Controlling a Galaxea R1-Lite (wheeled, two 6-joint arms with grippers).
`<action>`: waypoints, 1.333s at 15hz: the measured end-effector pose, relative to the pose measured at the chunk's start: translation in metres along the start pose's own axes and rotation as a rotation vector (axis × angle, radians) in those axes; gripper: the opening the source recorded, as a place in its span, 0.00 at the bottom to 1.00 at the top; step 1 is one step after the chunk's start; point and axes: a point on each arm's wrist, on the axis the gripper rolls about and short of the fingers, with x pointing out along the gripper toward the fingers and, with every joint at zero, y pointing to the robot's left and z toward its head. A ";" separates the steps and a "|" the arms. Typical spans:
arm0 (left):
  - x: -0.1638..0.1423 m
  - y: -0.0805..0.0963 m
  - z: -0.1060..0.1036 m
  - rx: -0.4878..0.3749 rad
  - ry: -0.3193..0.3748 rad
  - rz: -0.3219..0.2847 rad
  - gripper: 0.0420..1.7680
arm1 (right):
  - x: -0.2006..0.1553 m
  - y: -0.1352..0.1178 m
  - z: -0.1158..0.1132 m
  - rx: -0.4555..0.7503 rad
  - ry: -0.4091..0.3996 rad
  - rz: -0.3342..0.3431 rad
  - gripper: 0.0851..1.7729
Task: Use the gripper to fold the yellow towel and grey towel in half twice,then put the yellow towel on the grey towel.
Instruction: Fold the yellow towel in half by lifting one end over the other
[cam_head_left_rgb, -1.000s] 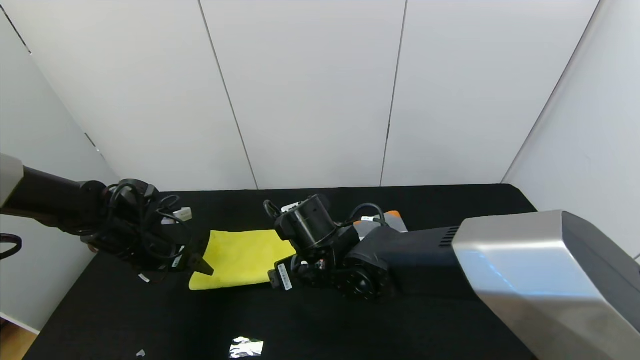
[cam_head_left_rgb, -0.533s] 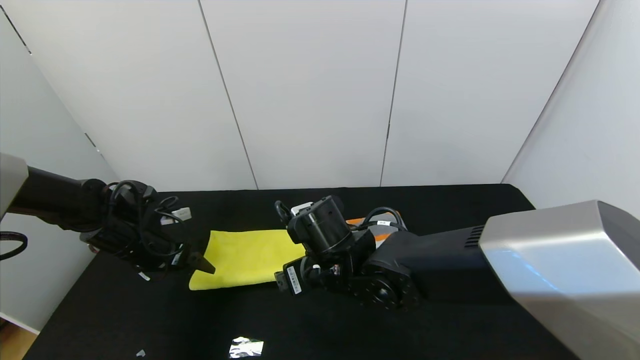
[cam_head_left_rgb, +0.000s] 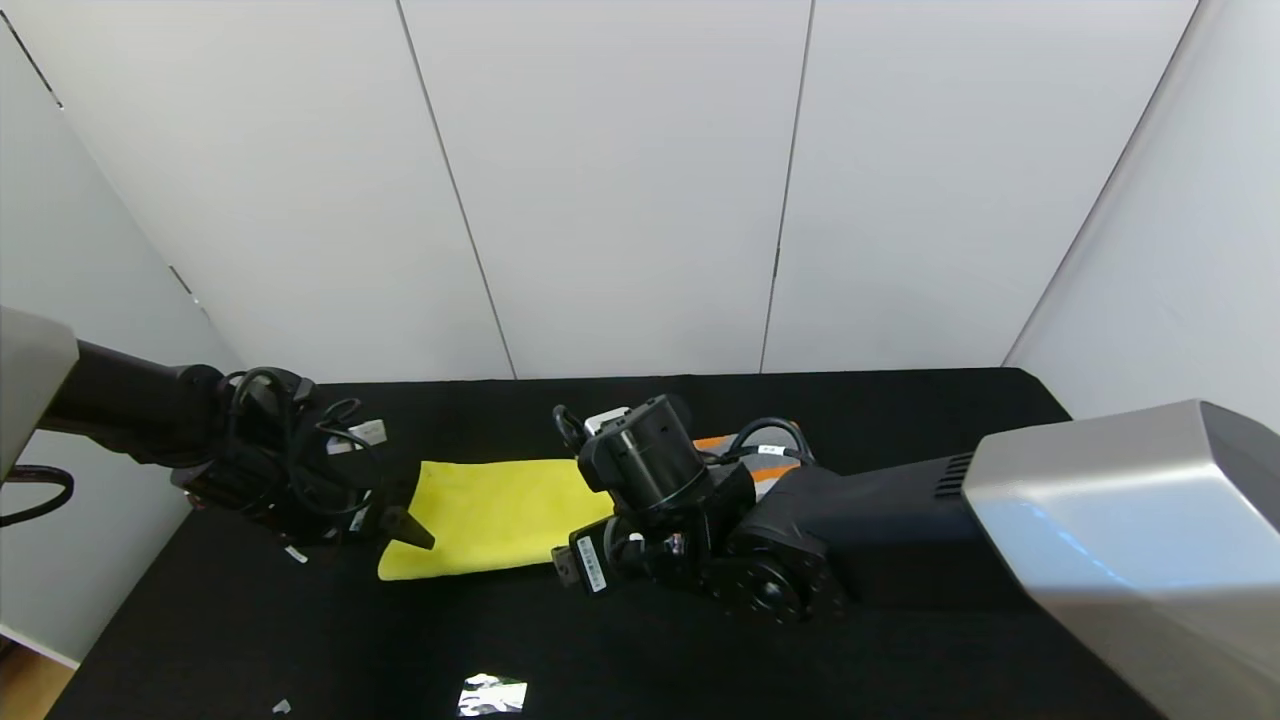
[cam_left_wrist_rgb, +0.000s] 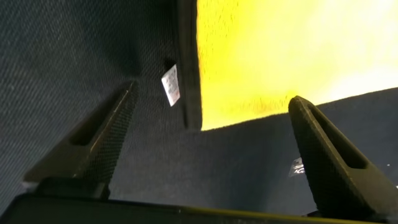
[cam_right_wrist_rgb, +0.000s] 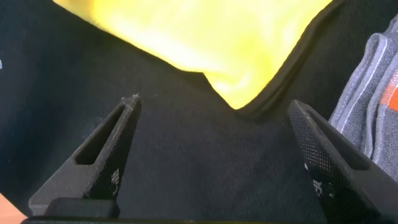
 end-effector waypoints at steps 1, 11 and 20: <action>0.000 0.000 0.002 -0.004 -0.006 -0.011 0.97 | 0.000 0.000 0.000 0.000 0.000 0.000 0.96; 0.011 -0.001 0.006 -0.015 0.004 -0.024 0.97 | 0.001 0.000 -0.002 0.000 0.007 -0.004 0.96; 0.012 -0.001 0.005 -0.015 0.005 -0.036 0.07 | 0.003 0.000 -0.005 -0.002 0.015 -0.006 0.96</action>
